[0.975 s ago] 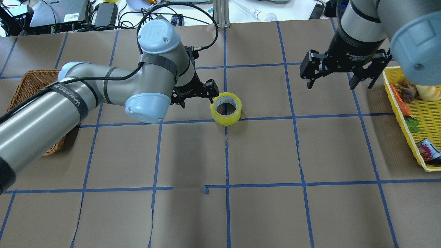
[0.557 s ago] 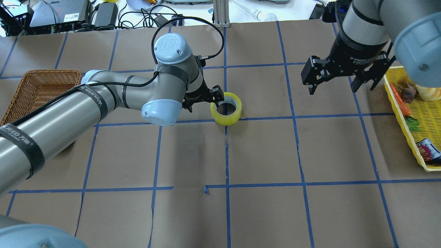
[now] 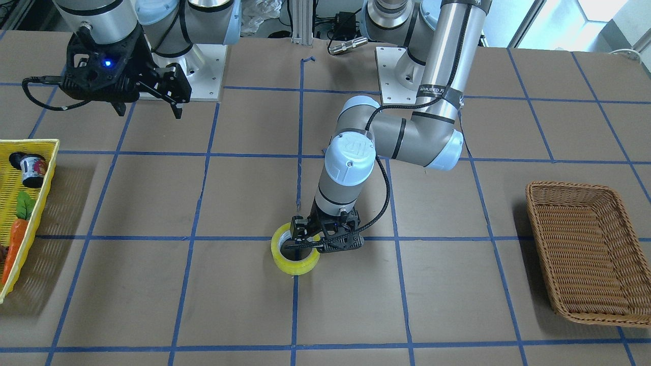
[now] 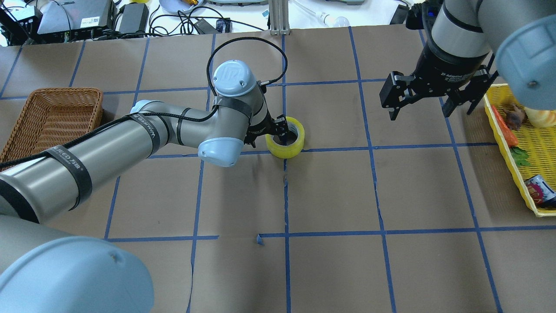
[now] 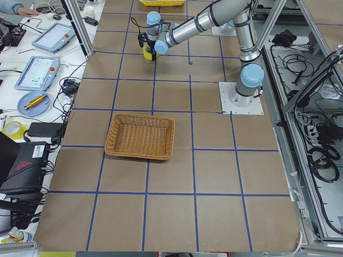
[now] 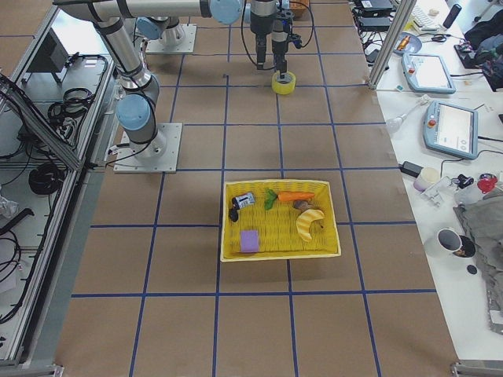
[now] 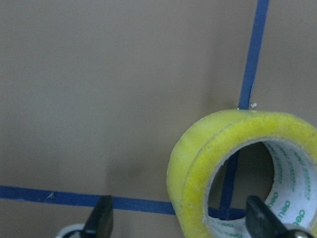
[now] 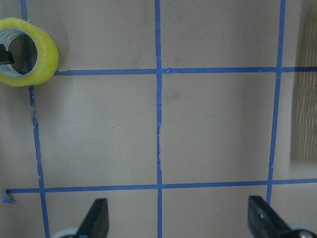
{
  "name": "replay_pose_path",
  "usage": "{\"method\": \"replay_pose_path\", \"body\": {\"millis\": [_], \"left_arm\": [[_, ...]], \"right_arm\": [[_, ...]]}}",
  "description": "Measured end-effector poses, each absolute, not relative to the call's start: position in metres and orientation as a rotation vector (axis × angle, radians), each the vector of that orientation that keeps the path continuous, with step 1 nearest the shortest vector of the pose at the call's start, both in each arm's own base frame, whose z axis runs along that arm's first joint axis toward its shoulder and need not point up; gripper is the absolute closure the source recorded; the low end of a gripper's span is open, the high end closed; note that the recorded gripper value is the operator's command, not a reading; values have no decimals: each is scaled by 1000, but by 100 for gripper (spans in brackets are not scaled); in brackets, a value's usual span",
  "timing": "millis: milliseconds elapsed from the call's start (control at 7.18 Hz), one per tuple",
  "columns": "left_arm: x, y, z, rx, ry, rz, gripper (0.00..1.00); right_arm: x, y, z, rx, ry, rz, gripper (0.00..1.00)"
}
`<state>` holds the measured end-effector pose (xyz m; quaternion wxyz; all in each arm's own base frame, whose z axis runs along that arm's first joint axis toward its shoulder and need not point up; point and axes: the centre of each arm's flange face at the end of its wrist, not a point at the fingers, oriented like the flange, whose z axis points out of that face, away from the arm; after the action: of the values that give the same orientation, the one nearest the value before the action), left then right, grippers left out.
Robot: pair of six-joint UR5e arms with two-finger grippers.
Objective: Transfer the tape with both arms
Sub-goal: 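Carry the tape roll with the left gripper over the wicker basket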
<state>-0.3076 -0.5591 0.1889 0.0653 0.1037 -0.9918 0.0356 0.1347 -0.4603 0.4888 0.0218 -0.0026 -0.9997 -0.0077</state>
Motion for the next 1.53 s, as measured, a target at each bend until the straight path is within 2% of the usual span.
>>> {"method": "replay_pose_path", "body": {"millis": [139, 697, 1115, 1533], "left_arm": [[-307, -561, 193, 315, -2987, 128, 100], [-274, -575, 228, 256, -2968, 252, 100], [-156, -605, 296, 173, -2990, 365, 100], [-2, -610, 317, 88, -3033, 257, 100]], "right_arm": [[135, -460, 489, -8, -3099, -24, 0], [137, -459, 491, -4, -3106, -22, 0], [138, -457, 489, -3, -3112, -41, 0], [138, -456, 486, -3, -3113, -65, 0]]}}
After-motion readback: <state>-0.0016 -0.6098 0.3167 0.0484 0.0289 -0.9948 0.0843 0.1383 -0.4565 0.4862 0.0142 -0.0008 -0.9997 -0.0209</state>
